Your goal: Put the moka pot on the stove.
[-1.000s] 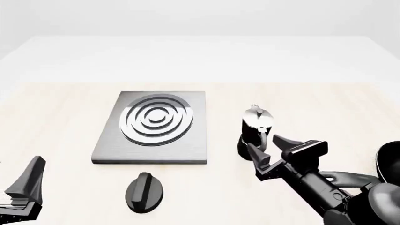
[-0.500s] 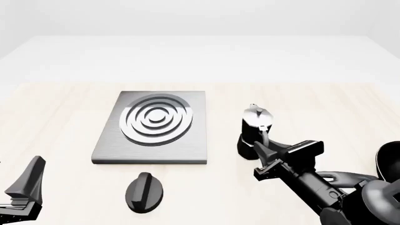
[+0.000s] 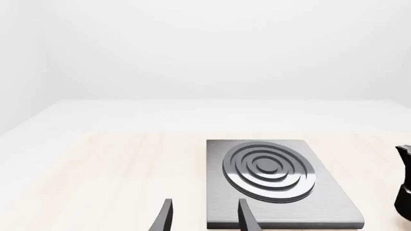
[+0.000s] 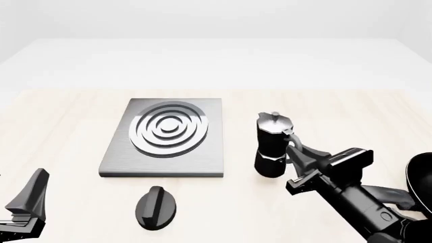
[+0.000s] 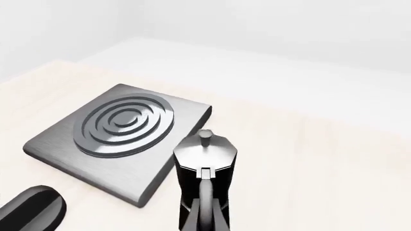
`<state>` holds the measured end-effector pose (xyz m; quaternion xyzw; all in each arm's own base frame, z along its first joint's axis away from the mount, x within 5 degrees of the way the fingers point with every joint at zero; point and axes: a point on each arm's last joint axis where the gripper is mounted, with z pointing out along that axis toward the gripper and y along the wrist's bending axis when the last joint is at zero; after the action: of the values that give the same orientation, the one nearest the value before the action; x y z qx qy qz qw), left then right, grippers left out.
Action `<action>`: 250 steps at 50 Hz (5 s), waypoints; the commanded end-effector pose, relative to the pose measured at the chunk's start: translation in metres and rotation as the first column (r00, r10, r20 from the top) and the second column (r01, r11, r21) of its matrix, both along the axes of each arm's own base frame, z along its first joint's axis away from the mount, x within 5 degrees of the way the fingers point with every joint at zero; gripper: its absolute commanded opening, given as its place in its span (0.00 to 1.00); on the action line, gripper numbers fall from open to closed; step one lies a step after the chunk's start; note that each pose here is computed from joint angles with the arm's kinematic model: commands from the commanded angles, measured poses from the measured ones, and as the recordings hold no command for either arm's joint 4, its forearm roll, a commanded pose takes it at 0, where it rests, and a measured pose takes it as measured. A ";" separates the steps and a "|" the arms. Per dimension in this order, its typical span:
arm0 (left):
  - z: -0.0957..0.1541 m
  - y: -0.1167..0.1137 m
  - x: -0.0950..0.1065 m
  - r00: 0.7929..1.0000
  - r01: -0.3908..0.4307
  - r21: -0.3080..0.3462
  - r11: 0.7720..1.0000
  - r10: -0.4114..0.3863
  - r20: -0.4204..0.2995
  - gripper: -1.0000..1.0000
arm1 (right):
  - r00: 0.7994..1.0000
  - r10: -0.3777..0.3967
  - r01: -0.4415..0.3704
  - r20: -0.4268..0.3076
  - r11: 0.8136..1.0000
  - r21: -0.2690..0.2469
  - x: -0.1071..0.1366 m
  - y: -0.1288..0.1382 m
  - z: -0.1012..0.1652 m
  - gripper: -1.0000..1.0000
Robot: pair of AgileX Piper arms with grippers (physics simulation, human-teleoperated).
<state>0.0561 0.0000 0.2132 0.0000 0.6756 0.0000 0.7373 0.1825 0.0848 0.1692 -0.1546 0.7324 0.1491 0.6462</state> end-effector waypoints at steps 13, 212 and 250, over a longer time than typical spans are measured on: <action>0.000 0.000 0.000 1.000 0.000 0.000 1.000 0.000 0.000 1.00 | 0.994 -0.017 0.016 0.104 1.000 0.017 -0.011 -0.009 0.041 0.00; 0.000 0.000 0.000 1.000 0.000 0.000 1.000 0.000 0.000 1.00 | 0.923 0.280 -0.307 0.265 0.950 0.063 0.134 0.204 0.053 0.00; 0.000 0.000 0.000 1.000 0.000 0.000 1.000 0.000 0.000 1.00 | 0.937 0.284 -0.292 0.203 0.957 0.010 0.166 0.226 0.012 0.00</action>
<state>0.0561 0.0000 0.2132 0.0000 0.6756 0.0000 0.7373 0.3411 0.3085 0.1826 -0.2647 0.6302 0.2420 0.6887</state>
